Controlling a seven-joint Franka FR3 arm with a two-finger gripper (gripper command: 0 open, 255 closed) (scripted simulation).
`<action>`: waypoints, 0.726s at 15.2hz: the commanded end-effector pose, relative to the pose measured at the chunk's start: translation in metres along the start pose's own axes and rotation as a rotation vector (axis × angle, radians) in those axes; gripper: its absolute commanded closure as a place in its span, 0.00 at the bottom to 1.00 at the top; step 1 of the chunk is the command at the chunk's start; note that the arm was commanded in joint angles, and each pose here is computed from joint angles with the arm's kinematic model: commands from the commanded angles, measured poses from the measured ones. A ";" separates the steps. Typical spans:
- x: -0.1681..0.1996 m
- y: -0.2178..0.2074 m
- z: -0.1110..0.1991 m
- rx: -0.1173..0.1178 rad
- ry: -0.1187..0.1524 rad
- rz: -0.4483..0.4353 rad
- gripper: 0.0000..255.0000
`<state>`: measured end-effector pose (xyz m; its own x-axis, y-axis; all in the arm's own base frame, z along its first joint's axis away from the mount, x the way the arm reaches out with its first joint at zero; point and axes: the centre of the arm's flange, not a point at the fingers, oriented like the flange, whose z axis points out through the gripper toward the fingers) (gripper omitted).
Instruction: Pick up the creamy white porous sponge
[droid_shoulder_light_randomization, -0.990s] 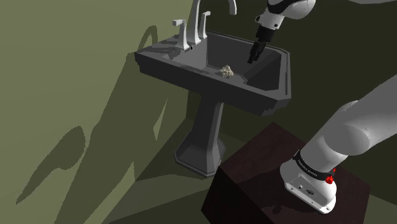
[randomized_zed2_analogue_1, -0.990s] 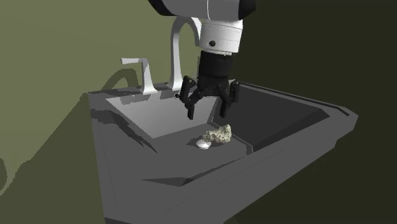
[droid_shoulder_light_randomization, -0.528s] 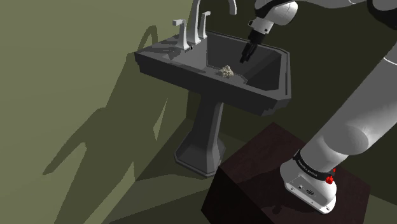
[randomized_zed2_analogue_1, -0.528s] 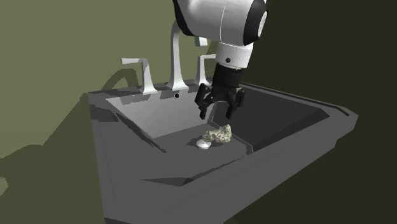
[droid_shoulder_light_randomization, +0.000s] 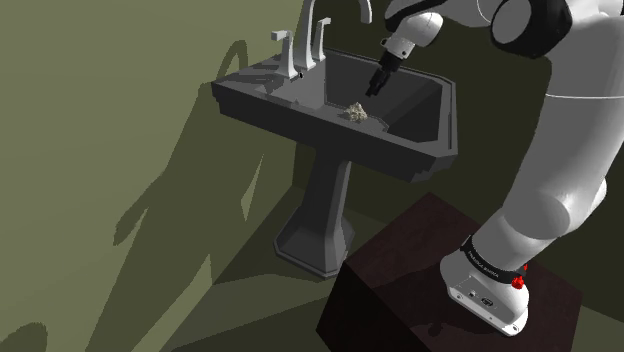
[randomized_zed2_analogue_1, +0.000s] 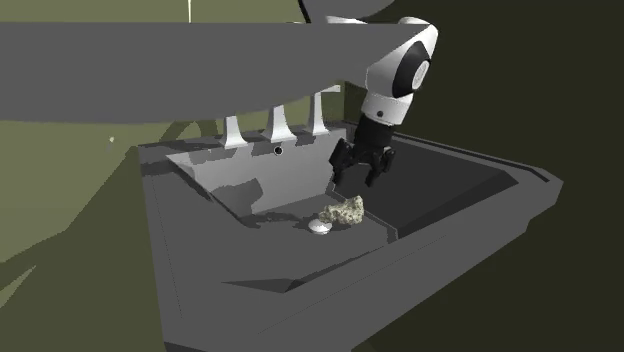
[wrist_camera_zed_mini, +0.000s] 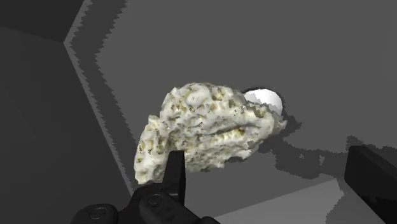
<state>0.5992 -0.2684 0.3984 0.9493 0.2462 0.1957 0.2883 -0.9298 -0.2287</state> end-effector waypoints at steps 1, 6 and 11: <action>0.010 0.021 0.011 0.017 0.020 -0.006 0.00; 0.043 0.075 0.035 0.057 0.065 -0.017 0.00; 0.041 0.084 0.057 0.060 0.069 -0.018 0.00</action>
<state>0.6691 -0.3201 0.3375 0.9339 0.2414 0.2638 0.3138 -0.9070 -0.2810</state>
